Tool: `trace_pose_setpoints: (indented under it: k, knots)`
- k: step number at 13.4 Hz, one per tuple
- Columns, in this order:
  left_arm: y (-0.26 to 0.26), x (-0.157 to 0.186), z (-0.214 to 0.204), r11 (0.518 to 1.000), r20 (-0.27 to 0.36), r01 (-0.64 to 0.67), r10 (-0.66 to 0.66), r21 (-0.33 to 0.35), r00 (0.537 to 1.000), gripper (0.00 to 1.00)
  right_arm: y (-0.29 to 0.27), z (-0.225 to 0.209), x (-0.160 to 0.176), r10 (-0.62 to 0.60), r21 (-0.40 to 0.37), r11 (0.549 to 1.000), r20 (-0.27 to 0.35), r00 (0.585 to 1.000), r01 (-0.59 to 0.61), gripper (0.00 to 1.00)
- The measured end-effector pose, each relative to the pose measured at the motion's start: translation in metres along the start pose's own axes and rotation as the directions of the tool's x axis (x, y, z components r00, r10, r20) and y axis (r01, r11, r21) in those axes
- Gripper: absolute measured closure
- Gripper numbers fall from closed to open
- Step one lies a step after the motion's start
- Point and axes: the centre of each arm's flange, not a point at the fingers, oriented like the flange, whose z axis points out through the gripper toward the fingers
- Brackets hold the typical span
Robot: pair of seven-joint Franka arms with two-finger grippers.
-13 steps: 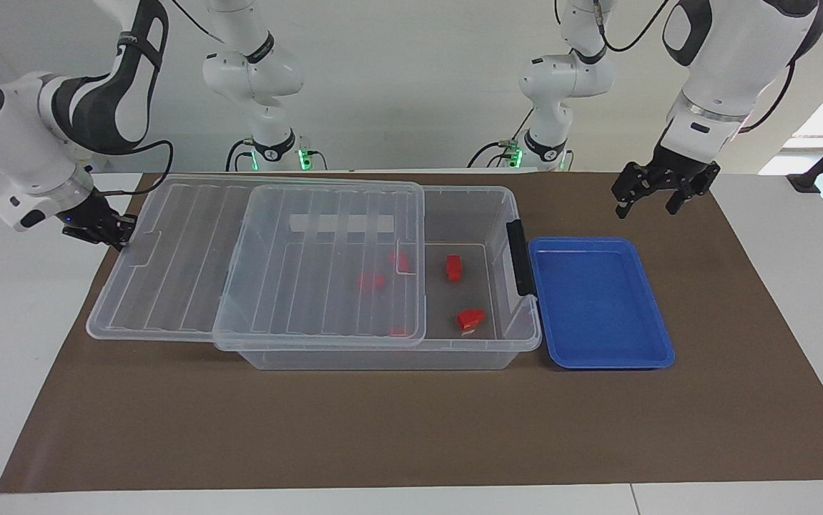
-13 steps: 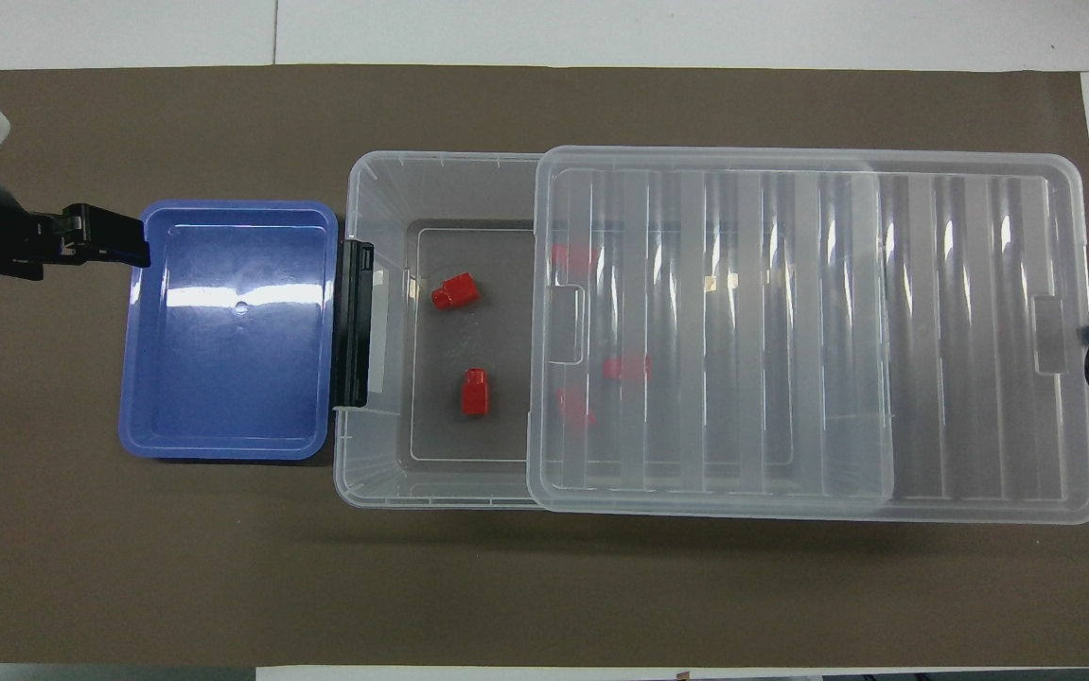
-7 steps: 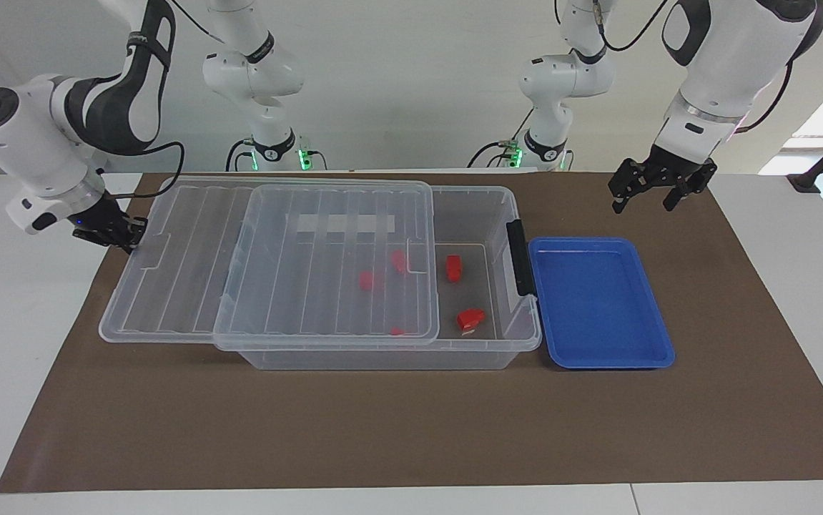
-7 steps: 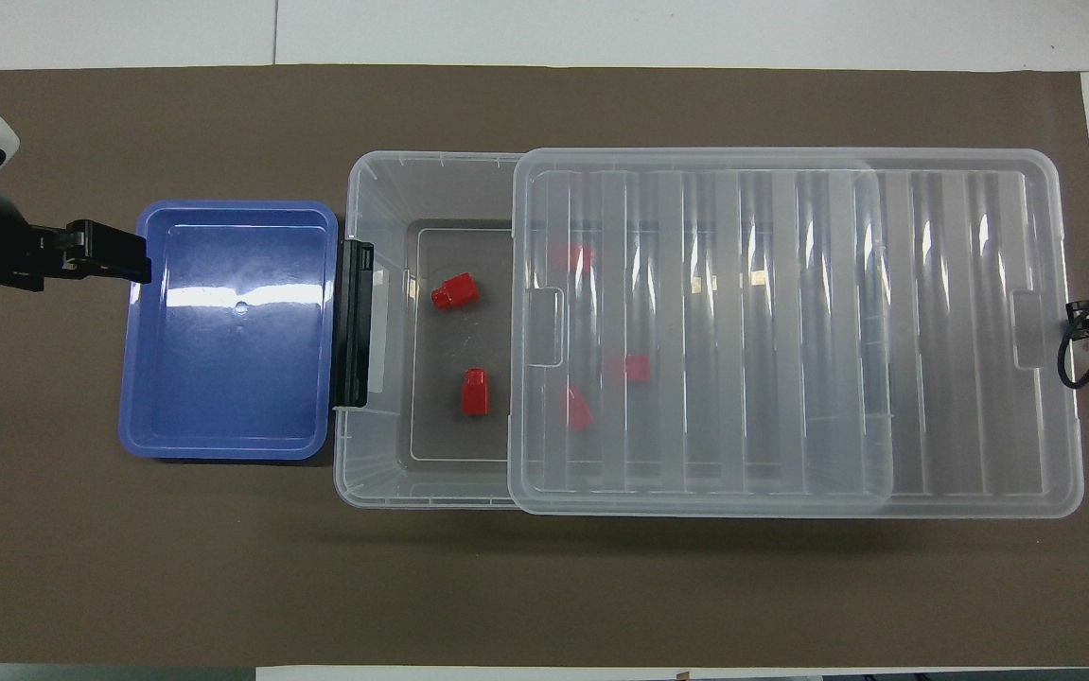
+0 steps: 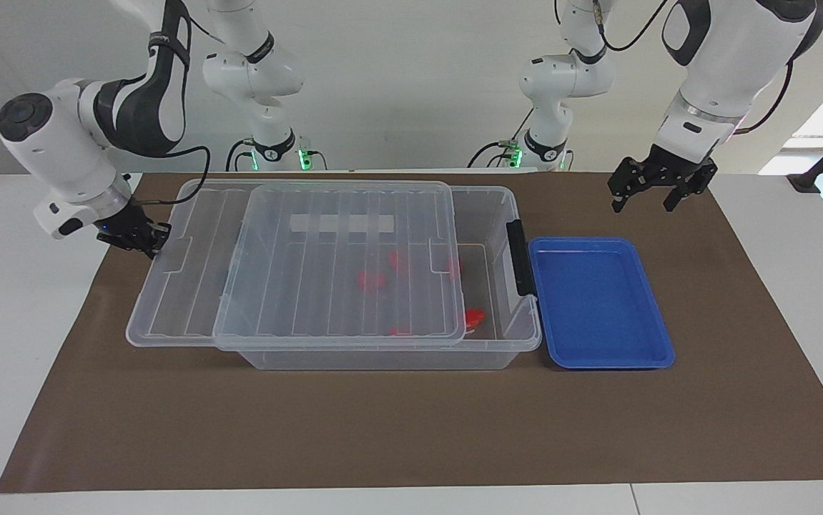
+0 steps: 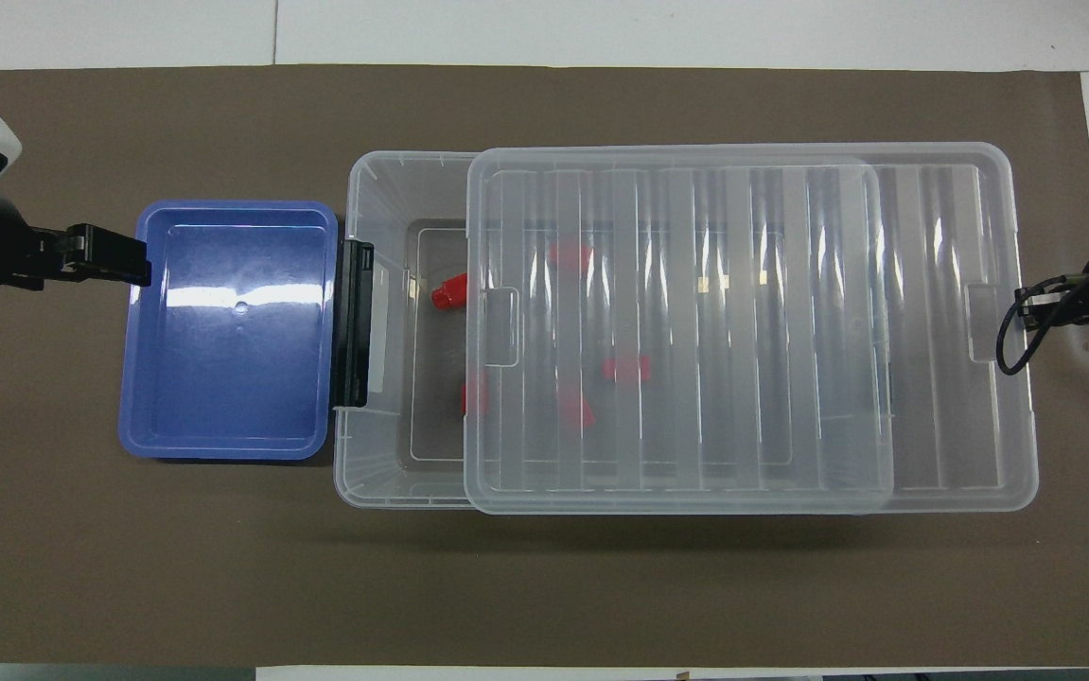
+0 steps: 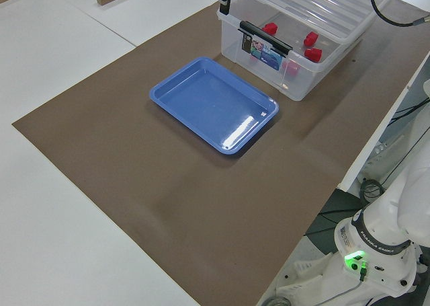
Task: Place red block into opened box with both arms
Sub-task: 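Slide the clear lid back over the box with the right gripper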
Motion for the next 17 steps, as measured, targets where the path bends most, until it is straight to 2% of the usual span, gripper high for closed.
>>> trace_pose_setpoints:
  k: [13,17]
  knots:
    - [-0.002,-0.001,0.001,1.0,0.003,-0.025,0.025,0.001,1.0,0.0,-0.082,0.006,0.009,0.061,0.007,0.998,-0.034,0.998,-0.061,0.99]
    - [-0.003,-0.001,0.001,1.0,0.003,-0.024,0.024,0.001,1.0,0.0,-0.086,0.004,0.008,0.068,0.007,0.998,-0.04,0.997,-0.068,0.99]
